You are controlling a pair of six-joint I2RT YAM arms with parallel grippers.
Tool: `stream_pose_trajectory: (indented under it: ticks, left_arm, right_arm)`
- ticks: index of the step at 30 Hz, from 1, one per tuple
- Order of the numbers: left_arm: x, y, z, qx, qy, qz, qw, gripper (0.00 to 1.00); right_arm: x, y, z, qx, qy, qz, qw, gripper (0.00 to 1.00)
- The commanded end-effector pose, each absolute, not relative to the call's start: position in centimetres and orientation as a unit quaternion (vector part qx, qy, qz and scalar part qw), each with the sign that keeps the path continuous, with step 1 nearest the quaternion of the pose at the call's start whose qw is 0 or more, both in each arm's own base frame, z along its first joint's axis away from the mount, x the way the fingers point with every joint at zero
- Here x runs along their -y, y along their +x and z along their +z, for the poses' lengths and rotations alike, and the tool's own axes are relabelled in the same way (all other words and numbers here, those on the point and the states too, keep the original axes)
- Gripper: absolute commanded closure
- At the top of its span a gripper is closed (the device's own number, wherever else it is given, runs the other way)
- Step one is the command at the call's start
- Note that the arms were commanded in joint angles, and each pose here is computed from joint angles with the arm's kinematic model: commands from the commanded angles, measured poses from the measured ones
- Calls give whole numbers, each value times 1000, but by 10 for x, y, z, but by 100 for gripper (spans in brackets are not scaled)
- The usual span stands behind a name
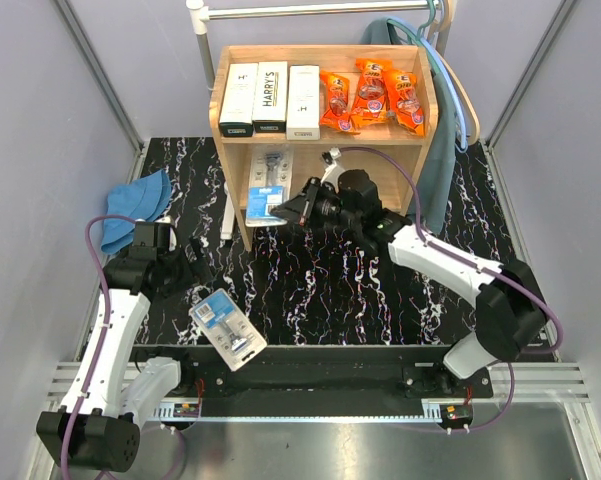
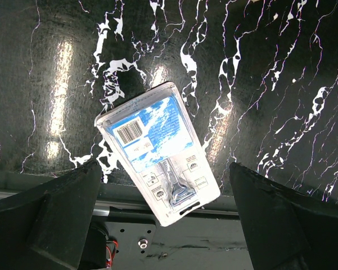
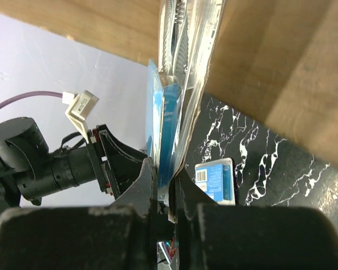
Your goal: Place and organize the shaving razors onto the shelf
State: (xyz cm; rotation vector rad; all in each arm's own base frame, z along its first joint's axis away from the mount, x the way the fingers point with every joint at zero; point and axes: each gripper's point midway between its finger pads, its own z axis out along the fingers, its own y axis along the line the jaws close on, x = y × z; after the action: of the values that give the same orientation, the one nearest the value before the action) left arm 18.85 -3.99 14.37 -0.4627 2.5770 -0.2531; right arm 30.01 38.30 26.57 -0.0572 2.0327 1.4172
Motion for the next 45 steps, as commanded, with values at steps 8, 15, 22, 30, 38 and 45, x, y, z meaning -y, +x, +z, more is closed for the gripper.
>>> stream_pose_trajectory:
  ticks: [8,15,22,30,38,45]
  left_arm:
    - [43,195,147,-945,-157,-105,268,1]
    - [45,195,147,-945,-154,-110,266,1]
    - [45,195,146,-946,-154,-110,264,1]
    - [46,194,147,-945,-151,-114,265,1]
    - [49,193,147,-944,-153,-120,265,1]
    - [51,199,157,-938,-143,-131,288,1]
  right_arm:
    - [-394,344,300,-741,-31,581,337,96]
    - [-399,363,294,-745,-27,583,323,92]
    - [-405,367,288,-754,-26,583,300,86]
    - [-405,366,278,-768,-8,576,280,75]
    - [-388,364,278,-780,4,545,307,37]
    - [-387,360,274,-786,11,544,294,29]
